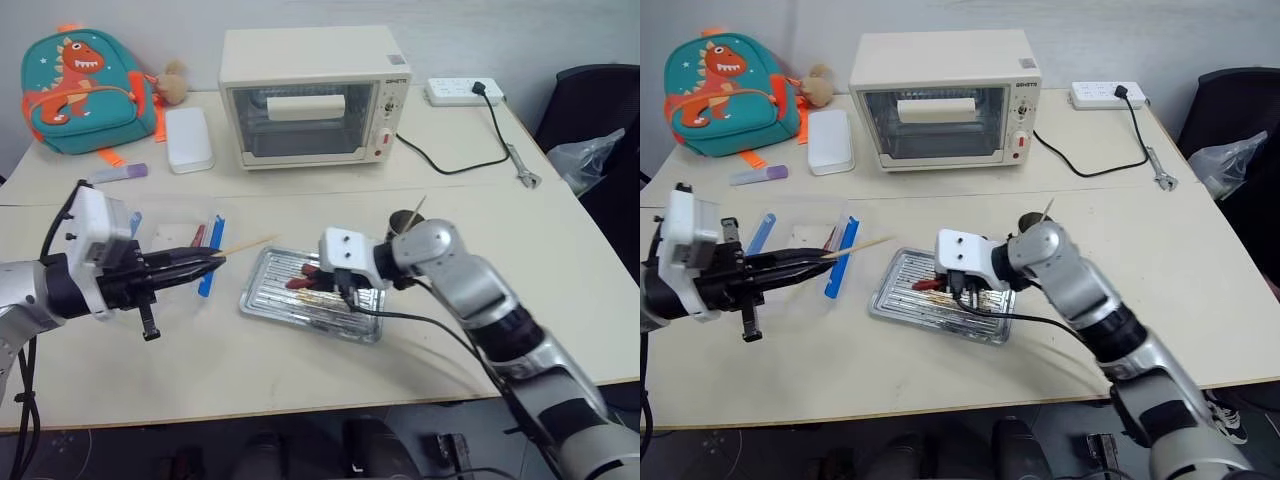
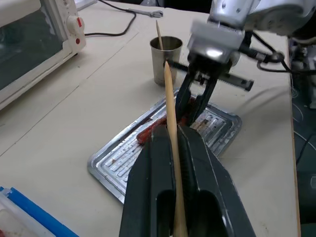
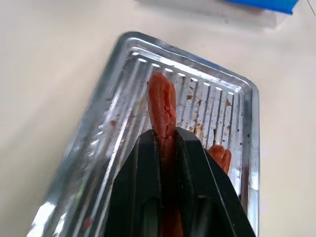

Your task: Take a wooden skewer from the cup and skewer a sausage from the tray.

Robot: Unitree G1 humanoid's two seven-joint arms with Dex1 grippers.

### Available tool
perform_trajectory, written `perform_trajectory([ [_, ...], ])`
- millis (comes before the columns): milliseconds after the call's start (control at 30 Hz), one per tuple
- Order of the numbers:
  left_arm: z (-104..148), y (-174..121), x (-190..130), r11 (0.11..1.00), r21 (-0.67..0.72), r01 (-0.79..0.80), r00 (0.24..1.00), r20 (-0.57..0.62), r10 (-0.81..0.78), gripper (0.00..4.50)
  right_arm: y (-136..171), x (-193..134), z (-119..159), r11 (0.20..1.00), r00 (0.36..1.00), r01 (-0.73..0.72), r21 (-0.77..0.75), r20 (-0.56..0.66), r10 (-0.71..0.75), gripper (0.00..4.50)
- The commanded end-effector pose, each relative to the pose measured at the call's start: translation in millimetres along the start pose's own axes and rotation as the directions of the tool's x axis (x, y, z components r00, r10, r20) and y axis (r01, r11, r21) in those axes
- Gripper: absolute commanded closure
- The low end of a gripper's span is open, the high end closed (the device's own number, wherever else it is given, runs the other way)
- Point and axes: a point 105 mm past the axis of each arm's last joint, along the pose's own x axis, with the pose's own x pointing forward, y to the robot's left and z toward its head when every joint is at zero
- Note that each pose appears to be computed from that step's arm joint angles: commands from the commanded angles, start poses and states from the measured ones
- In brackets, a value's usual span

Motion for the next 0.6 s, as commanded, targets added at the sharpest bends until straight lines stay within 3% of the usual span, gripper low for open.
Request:
perform_trajectory([
  [33,3,-5,2,0.997,0.032,0.064,0.998,-0.012,-0.063,4.50,5,-28,14,0.999,1.000,-0.013,-0.044,0.018,0.014,4.20],
  [267,-3,-11,11,0.982,0.018,0.186,0.982,-0.034,-0.185,4.50,2,-66,13,0.995,0.998,0.035,-0.093,-0.041,-0.039,4.20],
  [600,-8,-12,17,0.965,0.016,0.263,0.964,-0.054,-0.262,4.50,9,-84,23,0.990,0.996,0.080,-0.118,-0.027,-0.084,4.20],
])
